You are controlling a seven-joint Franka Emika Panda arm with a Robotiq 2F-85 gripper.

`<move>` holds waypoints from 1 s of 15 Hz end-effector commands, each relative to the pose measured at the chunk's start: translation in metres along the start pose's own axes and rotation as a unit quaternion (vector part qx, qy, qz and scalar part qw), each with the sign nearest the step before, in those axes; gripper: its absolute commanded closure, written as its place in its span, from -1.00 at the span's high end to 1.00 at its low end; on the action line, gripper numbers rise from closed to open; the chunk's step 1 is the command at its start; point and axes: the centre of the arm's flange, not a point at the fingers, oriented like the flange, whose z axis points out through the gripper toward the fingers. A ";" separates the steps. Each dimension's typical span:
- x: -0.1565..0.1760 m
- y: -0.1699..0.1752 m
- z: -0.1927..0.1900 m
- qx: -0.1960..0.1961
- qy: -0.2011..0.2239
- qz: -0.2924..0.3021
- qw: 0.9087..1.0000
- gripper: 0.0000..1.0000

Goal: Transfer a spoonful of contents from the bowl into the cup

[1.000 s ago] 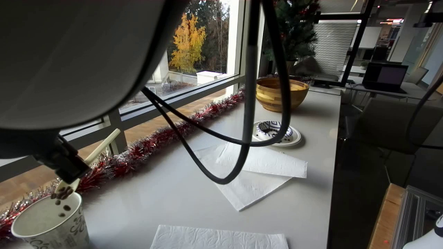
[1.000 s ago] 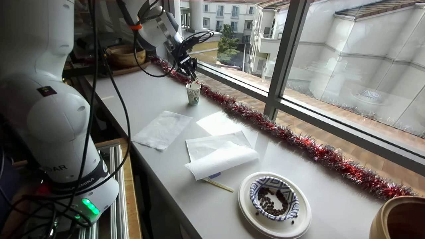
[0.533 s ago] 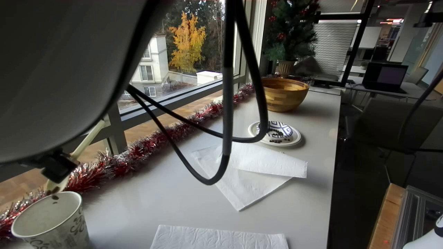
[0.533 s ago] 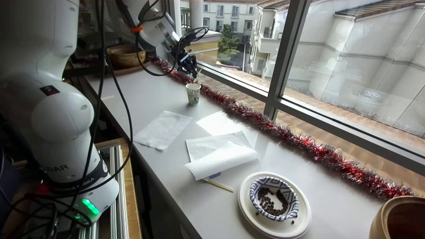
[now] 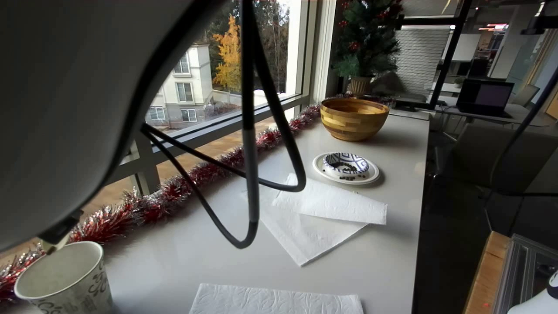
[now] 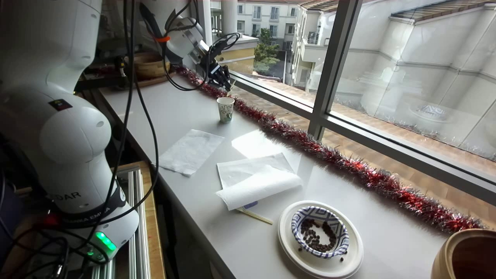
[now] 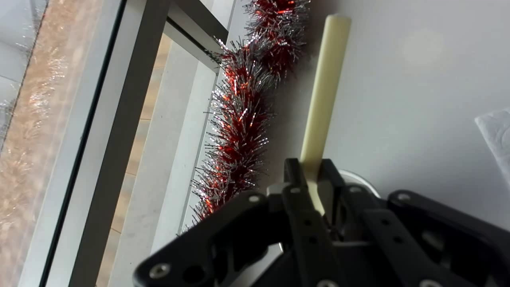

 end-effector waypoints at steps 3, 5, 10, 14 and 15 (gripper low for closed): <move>-0.006 0.010 -0.010 -0.026 -0.022 0.011 0.999 -0.93; -0.002 0.004 -0.007 -0.038 -0.039 -0.006 0.999 -0.93; 0.000 0.001 -0.006 -0.037 -0.051 -0.021 0.998 -0.93; -0.038 0.011 -0.023 0.024 0.012 0.034 0.999 -0.93; -0.050 0.012 -0.023 0.042 0.028 0.053 0.997 -0.93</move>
